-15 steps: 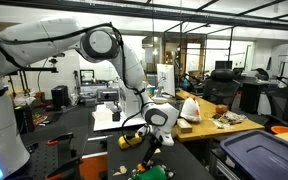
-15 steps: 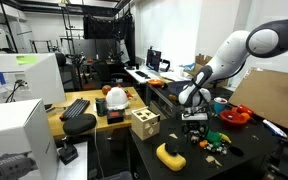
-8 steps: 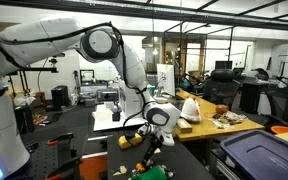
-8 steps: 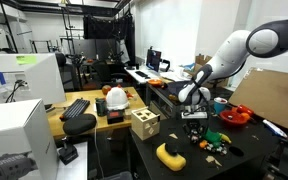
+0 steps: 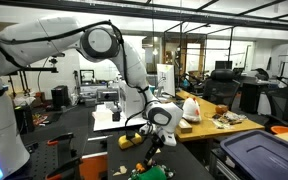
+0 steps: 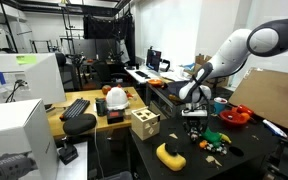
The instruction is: Pick up the object from the table and put it in the bowl
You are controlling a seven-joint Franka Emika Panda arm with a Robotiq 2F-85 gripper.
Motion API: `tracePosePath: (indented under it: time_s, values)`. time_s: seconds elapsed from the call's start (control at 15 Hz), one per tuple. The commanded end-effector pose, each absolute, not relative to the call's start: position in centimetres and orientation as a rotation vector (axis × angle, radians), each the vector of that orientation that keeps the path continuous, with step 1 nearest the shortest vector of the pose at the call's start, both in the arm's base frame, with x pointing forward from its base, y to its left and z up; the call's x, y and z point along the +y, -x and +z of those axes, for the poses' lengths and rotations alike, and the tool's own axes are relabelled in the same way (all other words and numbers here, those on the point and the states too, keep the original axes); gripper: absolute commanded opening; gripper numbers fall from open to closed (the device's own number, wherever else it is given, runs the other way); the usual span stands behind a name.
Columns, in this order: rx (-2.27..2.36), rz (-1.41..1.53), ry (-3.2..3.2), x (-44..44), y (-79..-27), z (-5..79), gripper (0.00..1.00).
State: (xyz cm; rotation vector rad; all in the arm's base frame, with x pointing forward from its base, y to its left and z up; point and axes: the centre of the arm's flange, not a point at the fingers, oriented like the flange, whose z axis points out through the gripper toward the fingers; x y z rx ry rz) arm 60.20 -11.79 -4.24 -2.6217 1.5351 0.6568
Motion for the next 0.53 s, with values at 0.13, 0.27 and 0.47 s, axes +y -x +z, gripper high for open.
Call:
tracePosePath:
  time_s: [0.13, 0.27, 0.47]
  values:
    - [1.537, 0.609, 2.47, -13.9, -59.1, -0.6, 0.19]
    - [1.555, 0.578, 2.399, -15.1, -58.9, 0.2, 0.19]
    - [1.601, 0.552, 2.27, -17.7, -58.7, 1.3, 0.19]
